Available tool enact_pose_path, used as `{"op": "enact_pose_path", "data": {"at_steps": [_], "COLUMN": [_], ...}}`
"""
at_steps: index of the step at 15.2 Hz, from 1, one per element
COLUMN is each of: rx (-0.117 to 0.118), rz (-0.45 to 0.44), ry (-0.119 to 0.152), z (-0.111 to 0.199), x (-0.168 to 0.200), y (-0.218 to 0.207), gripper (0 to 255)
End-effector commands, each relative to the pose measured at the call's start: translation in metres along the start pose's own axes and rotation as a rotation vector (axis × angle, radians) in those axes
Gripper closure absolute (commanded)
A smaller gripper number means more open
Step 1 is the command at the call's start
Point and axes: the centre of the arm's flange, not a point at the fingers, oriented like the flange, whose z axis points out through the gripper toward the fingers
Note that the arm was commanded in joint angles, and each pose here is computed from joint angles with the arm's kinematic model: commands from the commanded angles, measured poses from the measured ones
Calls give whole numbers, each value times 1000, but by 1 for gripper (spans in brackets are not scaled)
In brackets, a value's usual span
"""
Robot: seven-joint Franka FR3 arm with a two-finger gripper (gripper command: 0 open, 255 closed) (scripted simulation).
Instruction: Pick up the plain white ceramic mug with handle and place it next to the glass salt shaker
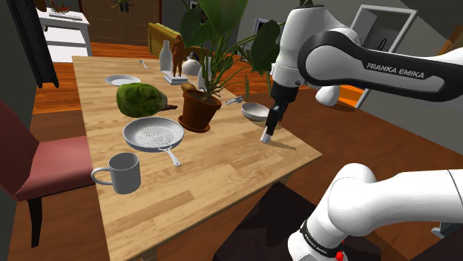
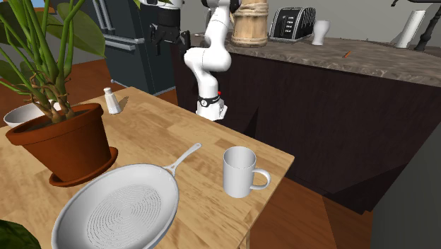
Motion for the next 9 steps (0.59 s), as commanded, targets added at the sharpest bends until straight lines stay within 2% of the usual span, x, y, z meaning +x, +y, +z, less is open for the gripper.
{"op": "enact_pose_path", "data": {"at_steps": [1,9], "rx": [0,39], "rz": [0,45], "ry": [0,47], "z": [0,26], "x": [0,63], "y": [0,-69], "gripper": [0,0]}}
